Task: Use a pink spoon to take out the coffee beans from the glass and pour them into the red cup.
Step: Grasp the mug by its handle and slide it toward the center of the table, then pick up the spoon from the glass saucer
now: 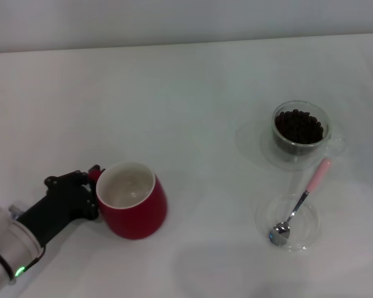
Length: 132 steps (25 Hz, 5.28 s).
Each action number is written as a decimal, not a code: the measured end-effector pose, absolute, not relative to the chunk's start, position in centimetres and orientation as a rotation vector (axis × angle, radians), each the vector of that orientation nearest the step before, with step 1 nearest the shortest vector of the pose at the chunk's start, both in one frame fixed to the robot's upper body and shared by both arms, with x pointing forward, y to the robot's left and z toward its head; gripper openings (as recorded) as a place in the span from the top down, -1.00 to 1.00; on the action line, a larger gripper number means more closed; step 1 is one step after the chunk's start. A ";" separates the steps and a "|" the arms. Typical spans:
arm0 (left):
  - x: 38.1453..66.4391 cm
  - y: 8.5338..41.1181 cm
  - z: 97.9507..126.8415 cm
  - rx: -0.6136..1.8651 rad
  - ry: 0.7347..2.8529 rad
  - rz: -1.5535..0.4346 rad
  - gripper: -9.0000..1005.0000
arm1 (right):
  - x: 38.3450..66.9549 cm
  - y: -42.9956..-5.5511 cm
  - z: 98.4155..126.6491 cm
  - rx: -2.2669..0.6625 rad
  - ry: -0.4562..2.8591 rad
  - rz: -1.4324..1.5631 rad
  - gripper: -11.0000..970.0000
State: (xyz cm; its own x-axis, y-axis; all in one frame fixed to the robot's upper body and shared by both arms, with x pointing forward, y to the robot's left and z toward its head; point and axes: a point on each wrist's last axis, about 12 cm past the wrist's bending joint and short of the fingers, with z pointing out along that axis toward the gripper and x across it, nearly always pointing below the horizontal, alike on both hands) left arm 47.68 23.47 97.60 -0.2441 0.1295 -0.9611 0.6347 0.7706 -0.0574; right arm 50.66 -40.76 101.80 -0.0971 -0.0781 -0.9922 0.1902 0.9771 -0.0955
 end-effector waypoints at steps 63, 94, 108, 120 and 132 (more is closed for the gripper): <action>51.5 20.8 99.5 0.886 1.663 -0.511 0.35 | 51.0 -40.3 101.8 0.064 1.655 -0.211 -0.77; 50.5 21.6 99.4 0.849 1.640 -0.521 -0.54 | 50.1 -40.9 101.8 0.078 1.645 -0.225 -0.77; 48.1 22.3 98.6 0.798 1.647 -0.558 -0.52 | 49.5 -40.9 101.4 0.087 1.655 -0.218 -0.77; 45.1 24.1 98.3 0.703 1.619 -0.575 -0.52 | 49.7 -40.7 101.3 0.088 1.663 -0.213 -0.77; 43.1 26.8 97.6 0.507 1.677 -0.470 -0.52 | 48.4 -42.1 101.0 0.164 1.692 -0.146 -0.77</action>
State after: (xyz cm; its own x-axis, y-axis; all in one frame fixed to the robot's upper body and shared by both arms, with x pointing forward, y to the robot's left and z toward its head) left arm 43.06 26.80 97.59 -0.1433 0.0692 -0.9873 0.5723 0.8196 -0.0256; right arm 48.37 -42.10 100.98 -0.1248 0.0237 -0.9919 0.1931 0.9812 -0.0009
